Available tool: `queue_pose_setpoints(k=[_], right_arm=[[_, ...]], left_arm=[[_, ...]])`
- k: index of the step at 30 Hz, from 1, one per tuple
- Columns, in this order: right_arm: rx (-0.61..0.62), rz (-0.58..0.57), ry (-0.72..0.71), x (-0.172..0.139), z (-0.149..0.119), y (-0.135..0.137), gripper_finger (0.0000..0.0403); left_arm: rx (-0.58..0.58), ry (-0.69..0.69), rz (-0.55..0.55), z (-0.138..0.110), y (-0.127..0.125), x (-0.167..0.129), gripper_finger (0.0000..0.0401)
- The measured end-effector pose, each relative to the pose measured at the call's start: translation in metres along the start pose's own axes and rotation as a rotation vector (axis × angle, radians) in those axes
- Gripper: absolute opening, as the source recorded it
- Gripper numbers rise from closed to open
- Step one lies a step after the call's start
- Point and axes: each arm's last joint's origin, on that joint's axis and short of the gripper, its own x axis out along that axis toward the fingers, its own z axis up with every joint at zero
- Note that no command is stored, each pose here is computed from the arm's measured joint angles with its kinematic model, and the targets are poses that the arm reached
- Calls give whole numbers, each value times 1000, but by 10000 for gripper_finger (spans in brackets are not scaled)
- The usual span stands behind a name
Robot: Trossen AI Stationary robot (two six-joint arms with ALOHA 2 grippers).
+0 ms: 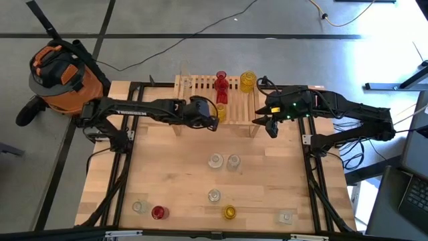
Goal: Sort vases onto shelf
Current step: Put the yellow vase on the shelf align with the other yellow vase
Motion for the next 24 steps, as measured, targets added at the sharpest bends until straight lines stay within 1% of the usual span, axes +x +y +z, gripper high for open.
queue_pose_setpoints(k=[8, 11, 15, 18, 22, 24], right_arm=[[1, 0, 0, 0, 0, 0, 161], [1, -1, 1, 0, 0, 0, 161], [1, 1, 2, 0, 0, 0, 161], [1, 0, 1, 0, 0, 0, 161], [1, 1, 0, 0, 0, 0, 161], [1, 0, 0, 0, 0, 0, 161]], left_arm=[[0, -50, -69, -4, -15, 29, 0], [5, -67, -68, -7, -18, 28, 0], [27, -82, 19, -17, -15, 19, 0], [42, -140, 45, -21, -19, 14, 0], [25, -203, -4, -22, -28, 15, 0], [46, -231, -40, -19, -33, 17, 0]])
